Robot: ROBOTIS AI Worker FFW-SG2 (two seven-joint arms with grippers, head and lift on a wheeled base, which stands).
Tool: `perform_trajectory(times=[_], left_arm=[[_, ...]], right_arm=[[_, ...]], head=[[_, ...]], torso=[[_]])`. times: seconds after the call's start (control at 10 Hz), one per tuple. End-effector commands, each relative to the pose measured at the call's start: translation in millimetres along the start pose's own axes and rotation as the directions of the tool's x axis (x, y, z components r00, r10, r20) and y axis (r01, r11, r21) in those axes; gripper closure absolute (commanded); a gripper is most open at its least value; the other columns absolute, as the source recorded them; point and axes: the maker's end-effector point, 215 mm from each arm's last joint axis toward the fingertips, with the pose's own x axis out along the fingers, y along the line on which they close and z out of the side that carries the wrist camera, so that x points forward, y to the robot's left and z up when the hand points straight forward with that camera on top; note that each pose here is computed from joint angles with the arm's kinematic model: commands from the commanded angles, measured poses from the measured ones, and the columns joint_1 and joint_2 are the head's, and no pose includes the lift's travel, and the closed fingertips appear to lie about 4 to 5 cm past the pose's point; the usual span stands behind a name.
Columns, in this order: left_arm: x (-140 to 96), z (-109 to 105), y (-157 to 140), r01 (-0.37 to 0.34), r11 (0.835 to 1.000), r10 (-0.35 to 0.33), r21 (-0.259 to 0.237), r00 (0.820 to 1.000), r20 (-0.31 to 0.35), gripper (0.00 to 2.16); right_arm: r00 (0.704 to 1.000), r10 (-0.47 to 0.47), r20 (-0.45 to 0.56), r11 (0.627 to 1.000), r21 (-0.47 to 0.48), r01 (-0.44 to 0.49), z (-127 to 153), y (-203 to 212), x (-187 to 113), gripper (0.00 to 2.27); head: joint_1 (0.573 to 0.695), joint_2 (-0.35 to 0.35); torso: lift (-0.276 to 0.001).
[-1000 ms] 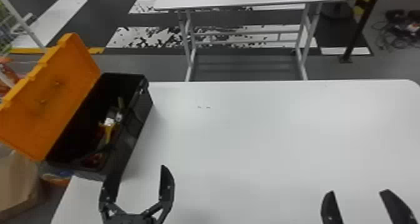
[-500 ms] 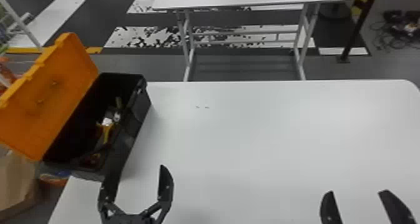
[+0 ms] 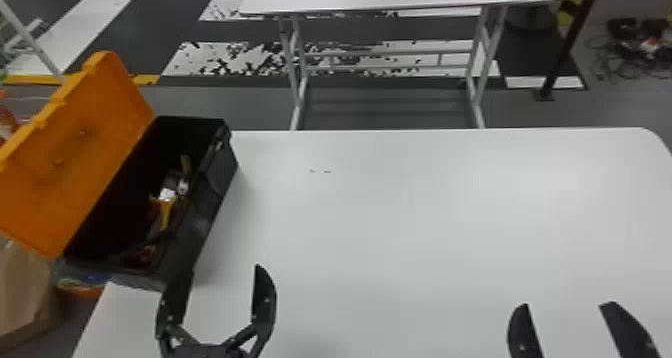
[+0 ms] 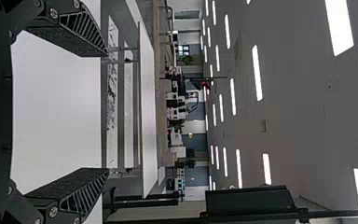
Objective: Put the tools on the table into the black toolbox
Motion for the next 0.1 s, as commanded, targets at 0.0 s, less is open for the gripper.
perform_trajectory(times=[0.0], left_arm=[[0.4, -0.7, -0.6, 0.001, 1.000, -0.001, 0.000, 1.000, -0.002, 0.06]], right_arm=[[1.000, -0.001, 0.000, 1.000, 0.001, 0.001, 0.0, 0.0, -0.1, 0.14]], head=[[0.695, 0.112]], torso=[[-0.075]])
